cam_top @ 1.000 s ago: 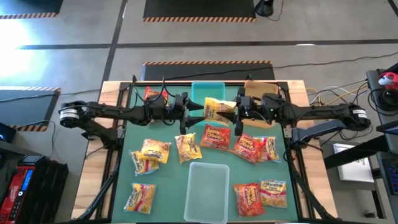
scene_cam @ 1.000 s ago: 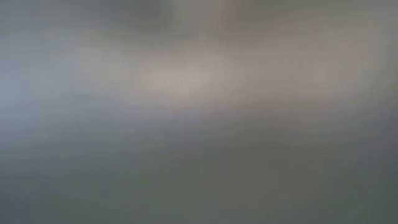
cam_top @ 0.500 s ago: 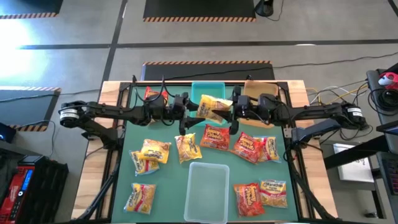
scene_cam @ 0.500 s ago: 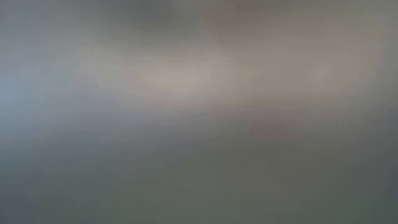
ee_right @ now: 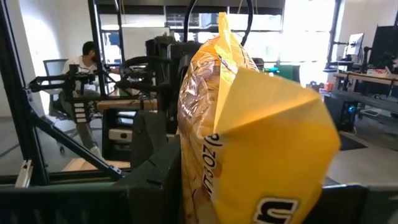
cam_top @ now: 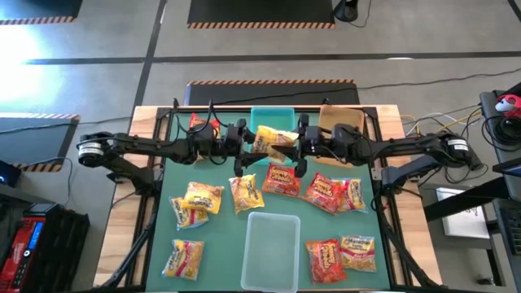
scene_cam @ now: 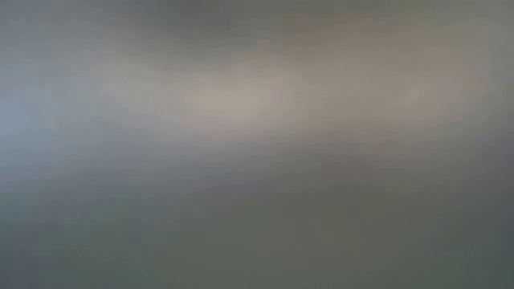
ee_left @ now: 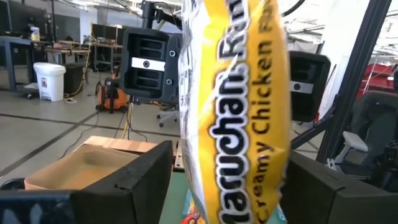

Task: Sort Maruchan noodles
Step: Put the yellow noodle pack into the orange bin

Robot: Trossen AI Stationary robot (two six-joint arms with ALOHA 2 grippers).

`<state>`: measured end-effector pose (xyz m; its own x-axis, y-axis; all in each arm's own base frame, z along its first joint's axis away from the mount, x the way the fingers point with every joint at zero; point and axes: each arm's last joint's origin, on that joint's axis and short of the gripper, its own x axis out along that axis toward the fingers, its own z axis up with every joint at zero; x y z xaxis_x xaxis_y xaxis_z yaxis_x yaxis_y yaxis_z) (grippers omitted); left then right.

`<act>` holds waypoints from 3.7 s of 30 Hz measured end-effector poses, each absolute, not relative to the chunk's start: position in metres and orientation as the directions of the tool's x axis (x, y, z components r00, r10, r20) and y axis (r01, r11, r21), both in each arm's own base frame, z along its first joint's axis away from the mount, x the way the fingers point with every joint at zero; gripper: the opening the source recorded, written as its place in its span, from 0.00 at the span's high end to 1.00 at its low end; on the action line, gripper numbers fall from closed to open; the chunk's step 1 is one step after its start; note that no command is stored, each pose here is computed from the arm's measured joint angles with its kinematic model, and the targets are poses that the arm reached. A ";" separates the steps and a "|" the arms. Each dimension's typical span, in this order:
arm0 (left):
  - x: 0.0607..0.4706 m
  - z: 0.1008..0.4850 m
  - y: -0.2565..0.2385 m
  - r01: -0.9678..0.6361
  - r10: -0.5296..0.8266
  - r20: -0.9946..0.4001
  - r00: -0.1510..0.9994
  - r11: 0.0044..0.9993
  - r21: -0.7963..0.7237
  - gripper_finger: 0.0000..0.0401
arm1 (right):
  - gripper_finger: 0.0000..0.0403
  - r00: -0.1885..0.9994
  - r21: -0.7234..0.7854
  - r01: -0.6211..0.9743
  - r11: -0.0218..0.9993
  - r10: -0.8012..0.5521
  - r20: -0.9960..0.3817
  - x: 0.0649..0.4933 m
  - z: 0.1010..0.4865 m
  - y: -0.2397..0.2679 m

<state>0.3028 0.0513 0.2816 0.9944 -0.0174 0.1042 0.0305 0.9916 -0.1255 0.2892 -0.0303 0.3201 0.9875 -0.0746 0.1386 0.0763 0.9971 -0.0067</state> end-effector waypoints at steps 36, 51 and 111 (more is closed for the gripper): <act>0.303 0.274 0.053 0.036 -0.032 0.034 0.999 0.993 -0.115 0.75 | 0.48 0.884 0.114 0.131 0.985 -0.064 -0.464 0.249 0.415 -0.027; 0.313 0.249 0.051 0.145 -0.191 -0.079 0.978 0.907 -0.395 0.75 | 0.48 0.794 0.275 0.278 0.920 -0.059 -0.605 0.257 0.416 -0.029; 0.364 0.236 0.052 0.433 -0.499 -0.014 0.867 0.766 -0.475 0.75 | 0.38 0.659 0.525 0.212 0.824 0.277 -0.700 0.308 0.366 -0.022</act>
